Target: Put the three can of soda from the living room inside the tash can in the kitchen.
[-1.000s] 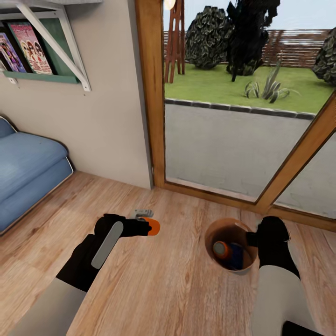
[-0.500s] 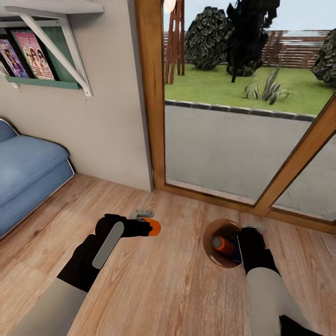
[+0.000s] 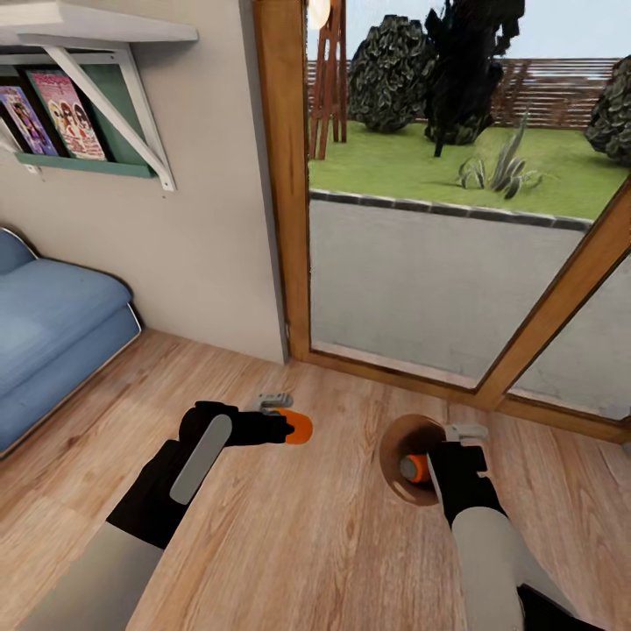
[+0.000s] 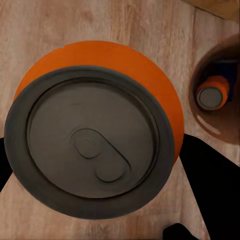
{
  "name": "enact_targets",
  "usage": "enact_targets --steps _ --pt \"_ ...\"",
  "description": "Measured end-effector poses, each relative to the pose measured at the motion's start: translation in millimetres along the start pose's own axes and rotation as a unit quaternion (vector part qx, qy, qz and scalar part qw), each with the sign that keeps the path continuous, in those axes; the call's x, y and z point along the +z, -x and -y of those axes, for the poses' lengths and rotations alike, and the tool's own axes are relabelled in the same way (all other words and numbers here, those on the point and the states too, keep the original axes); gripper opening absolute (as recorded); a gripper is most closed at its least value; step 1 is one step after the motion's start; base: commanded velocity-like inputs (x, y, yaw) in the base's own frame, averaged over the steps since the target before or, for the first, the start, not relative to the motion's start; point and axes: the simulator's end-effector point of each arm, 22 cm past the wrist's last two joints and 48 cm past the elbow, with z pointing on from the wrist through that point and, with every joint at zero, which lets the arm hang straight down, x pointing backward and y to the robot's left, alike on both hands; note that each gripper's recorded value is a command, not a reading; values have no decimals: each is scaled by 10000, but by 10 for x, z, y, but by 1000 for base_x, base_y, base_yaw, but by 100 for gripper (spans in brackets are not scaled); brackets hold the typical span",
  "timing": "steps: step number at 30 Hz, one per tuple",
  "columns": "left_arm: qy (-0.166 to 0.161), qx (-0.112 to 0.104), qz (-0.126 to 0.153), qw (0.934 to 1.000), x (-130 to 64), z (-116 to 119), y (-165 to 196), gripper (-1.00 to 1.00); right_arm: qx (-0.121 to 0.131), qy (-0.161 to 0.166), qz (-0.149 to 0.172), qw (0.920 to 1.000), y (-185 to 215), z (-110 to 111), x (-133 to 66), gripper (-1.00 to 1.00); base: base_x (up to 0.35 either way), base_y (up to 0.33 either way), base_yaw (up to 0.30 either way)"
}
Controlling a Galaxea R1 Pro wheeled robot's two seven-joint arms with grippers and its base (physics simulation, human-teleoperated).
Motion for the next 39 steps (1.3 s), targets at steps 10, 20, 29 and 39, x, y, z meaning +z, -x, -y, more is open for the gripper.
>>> enact_targets --steps 10,20,29,39 --pt "-620 228 -277 9974 -30 727 -112 -100 -83 179 93 9998 161 -182 -257 -100 0 0 0" --pt "-855 341 -356 9951 -136 1148 -94 -100 -270 259 210 9991 349 -227 -473 -100 0 0 0" --pt "-986 366 -425 9935 -265 1325 -67 -100 -204 515 94 9984 419 -329 -662 -100 0 0 0" --pt "-1077 339 -370 9929 -400 1465 30 -100 -339 1077 -355 9930 378 -666 -997 -100 0 0 0"
